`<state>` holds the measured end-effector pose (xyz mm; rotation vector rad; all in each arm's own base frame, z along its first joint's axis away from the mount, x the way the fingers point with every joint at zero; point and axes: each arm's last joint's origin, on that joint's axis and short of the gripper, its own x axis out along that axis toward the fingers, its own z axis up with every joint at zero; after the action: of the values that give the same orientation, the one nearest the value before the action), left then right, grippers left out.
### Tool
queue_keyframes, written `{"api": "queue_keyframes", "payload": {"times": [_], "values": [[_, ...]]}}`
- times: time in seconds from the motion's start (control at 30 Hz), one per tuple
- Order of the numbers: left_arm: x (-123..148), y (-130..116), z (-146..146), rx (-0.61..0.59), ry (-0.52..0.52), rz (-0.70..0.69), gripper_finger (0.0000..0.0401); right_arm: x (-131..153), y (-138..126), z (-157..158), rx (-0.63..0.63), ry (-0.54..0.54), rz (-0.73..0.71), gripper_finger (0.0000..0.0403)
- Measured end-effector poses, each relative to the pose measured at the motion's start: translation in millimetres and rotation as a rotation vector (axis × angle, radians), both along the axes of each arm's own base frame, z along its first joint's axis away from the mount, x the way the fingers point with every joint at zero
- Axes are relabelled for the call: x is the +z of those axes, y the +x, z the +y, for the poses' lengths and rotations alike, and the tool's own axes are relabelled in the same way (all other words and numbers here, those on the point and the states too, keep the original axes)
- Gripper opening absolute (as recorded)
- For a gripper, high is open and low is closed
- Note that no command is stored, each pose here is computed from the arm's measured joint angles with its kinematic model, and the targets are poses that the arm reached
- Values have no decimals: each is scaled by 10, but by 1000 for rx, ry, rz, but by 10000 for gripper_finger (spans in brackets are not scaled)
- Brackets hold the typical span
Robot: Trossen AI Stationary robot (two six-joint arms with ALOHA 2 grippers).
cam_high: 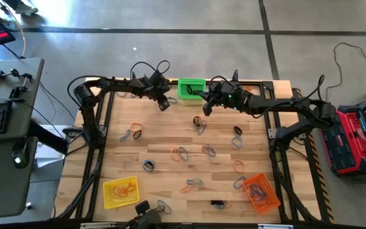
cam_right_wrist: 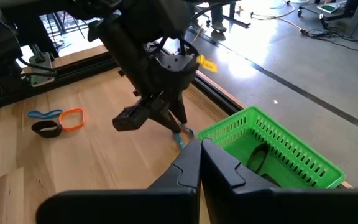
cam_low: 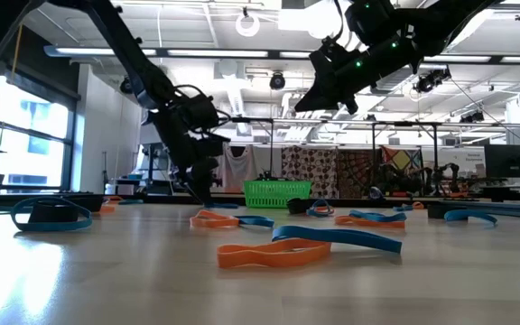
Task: Sort rubber bands into baskets
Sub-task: Put the blue rubber band into the orange bin
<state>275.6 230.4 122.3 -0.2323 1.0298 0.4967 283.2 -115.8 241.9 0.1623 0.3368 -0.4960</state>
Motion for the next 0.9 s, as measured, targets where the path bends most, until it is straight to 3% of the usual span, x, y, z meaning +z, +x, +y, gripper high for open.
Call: {"api": "queue_keyframes", "payload": {"times": [0.23,0.47,0.9], "values": [[15,38,20,-11,28,26,84,4,2,-1,0,-2,-5,0],[193,81,23,-61,93,31,8,0,0,0,1,-2,1,0],[561,102,-175,-112,169,9,6,-3,38,97,99,-36,22,1]]}}
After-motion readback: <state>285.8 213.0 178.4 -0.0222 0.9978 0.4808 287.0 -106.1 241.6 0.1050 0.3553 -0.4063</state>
